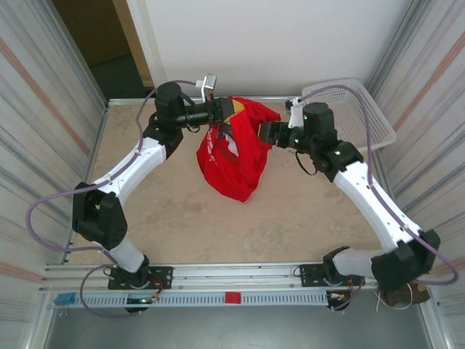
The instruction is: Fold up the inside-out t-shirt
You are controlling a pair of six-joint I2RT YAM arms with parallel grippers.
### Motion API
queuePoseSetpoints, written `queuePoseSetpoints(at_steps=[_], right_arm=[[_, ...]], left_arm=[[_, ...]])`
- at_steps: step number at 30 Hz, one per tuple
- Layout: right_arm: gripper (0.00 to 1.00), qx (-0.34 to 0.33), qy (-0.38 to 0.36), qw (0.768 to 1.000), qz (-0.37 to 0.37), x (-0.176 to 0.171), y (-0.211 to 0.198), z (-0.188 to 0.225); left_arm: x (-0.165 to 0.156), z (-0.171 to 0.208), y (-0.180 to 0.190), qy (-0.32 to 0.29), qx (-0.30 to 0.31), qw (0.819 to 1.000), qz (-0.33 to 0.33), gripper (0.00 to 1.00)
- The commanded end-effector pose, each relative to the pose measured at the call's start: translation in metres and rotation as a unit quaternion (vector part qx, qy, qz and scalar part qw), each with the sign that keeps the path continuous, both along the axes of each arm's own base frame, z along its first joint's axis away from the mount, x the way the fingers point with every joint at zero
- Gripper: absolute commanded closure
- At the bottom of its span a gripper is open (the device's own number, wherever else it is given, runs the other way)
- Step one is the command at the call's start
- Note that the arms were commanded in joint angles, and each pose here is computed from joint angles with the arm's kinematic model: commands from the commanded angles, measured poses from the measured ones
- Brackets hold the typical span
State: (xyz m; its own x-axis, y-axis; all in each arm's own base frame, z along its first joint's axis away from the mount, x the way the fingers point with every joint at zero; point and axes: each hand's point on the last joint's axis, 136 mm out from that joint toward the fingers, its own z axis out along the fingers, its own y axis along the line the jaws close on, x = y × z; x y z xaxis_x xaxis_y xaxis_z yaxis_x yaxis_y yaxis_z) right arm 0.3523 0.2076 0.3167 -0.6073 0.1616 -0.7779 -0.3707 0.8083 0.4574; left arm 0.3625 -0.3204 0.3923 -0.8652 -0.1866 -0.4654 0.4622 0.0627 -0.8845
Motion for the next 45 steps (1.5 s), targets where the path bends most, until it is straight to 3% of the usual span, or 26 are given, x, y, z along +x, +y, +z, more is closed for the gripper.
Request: queuePoseSetpoints(at_steps=[1,3,5,8,9,18,23,25,27,30,34,40,45], right_arm=[[0.38,-0.027,-0.028,0.999,-0.019,0.022,-0.006,0.000],[0.41,-0.029,-0.022,0.999,-0.027,0.031,-0.009,-0.008],[0.51,-0.028,-0.013,0.999,-0.025,0.038,-0.011,-0.015],[0.95,-0.023,-0.011,1.000,-0.016,0.040,-0.015,-0.012],[1.00,-0.018,-0.012,1.000,-0.010,0.039,-0.017,-0.007],[1.00,0.052,-0.093,0.994,0.022,-0.008,-0.040,0.100],[1.00,0.103,-0.108,0.988,0.046,-0.021,-0.035,0.130],[1.00,0.117,-0.109,0.986,0.049,-0.022,-0.034,0.134],[1.00,0.124,-0.108,0.985,0.048,-0.019,-0.033,0.135],[1.00,0.130,-0.101,0.985,0.052,-0.014,-0.031,0.132],[1.00,0.129,-0.091,0.986,0.055,-0.009,-0.029,0.126],[1.00,0.132,-0.090,0.985,0.058,-0.012,-0.029,0.128],[1.00,0.134,-0.092,0.985,0.060,-0.015,-0.030,0.131]], left_arm=[[-0.011,0.037,0.002,-0.048,-0.023,0.999,-0.002,1.00],[-0.013,0.039,0.003,-0.049,-0.023,0.999,-0.002,1.00],[-0.014,0.039,0.003,-0.049,-0.022,0.999,-0.001,1.00],[-0.012,0.035,0.004,-0.046,-0.019,0.999,0.003,1.00],[-0.011,0.034,0.004,-0.045,-0.019,0.999,0.004,1.00],[0.015,0.006,0.019,-0.014,-0.021,0.999,0.030,1.00],[0.024,-0.006,0.021,-0.006,-0.011,0.999,0.040,1.00],[0.024,-0.008,0.021,-0.005,-0.006,0.999,0.041,0.89],[0.026,-0.013,0.023,-0.004,0.008,0.999,0.050,0.56],[0.024,-0.015,0.032,-0.016,0.030,0.997,0.071,0.35],[0.017,-0.021,0.042,-0.046,0.100,0.987,0.114,0.29],[0.010,-0.034,0.028,-0.135,0.254,0.947,0.146,0.27],[0.012,-0.051,-0.004,-0.163,0.293,0.934,0.120,0.26]])
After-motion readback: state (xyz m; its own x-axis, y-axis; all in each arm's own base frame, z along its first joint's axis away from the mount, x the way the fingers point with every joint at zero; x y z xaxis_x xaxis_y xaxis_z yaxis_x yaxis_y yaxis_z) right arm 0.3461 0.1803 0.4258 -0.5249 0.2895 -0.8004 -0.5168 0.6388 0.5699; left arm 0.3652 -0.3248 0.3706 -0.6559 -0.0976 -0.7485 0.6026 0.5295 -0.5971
